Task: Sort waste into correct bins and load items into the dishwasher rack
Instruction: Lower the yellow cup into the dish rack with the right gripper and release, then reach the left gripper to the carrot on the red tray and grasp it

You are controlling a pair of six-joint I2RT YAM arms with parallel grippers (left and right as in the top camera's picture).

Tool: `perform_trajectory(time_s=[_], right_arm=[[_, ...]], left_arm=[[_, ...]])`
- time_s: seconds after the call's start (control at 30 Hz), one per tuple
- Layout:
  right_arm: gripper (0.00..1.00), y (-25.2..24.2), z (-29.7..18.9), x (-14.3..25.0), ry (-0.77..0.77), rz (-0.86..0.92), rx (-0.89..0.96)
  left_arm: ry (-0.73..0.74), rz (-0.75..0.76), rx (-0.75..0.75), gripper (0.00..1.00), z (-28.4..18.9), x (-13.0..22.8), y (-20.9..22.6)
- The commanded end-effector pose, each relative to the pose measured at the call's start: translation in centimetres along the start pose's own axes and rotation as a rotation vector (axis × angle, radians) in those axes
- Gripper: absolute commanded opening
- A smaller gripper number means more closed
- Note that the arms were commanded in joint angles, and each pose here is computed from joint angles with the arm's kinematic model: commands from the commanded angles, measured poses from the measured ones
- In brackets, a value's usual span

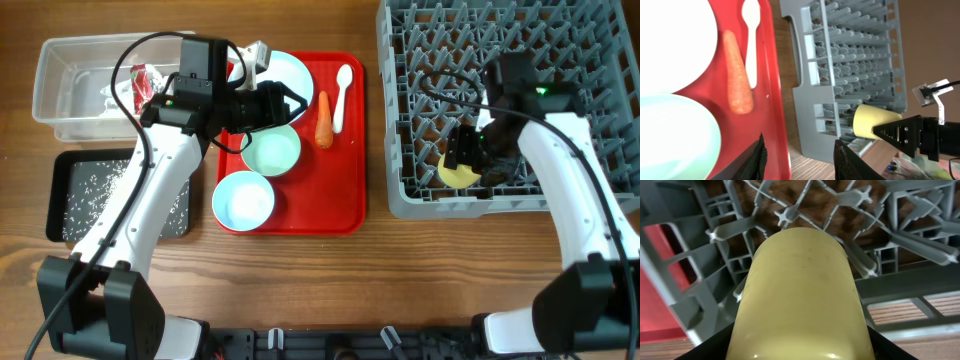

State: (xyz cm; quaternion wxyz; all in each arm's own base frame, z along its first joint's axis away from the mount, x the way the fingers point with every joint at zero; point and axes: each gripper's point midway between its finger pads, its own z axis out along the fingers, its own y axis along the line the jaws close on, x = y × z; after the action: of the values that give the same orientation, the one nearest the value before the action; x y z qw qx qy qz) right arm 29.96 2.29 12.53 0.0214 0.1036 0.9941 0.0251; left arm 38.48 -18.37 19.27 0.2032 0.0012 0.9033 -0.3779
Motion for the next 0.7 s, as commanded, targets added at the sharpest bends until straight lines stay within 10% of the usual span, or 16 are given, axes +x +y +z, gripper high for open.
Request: perform_trajectory(time_s=[0.0, 0.2, 0.67], right_arm=[[0.75, -0.1, 1.1, -0.5, 0.026, -0.029, 0.028], [0.99, 0.1, 1.4, -1.3, 0.006, -0.035, 0.021], [1.0, 7.3, -11.4, -5.9, -0.352, -0.192, -0.326]], left_arm=[[-0.026, 0.03, -0.037, 0.44, -0.3, -0.5, 0.3], [-0.027, 0.029, -0.04, 0.44, -0.3, -0.5, 0.3], [-0.01, 0.032, -0.17, 0.34, -0.5, 0.3, 2.8]])
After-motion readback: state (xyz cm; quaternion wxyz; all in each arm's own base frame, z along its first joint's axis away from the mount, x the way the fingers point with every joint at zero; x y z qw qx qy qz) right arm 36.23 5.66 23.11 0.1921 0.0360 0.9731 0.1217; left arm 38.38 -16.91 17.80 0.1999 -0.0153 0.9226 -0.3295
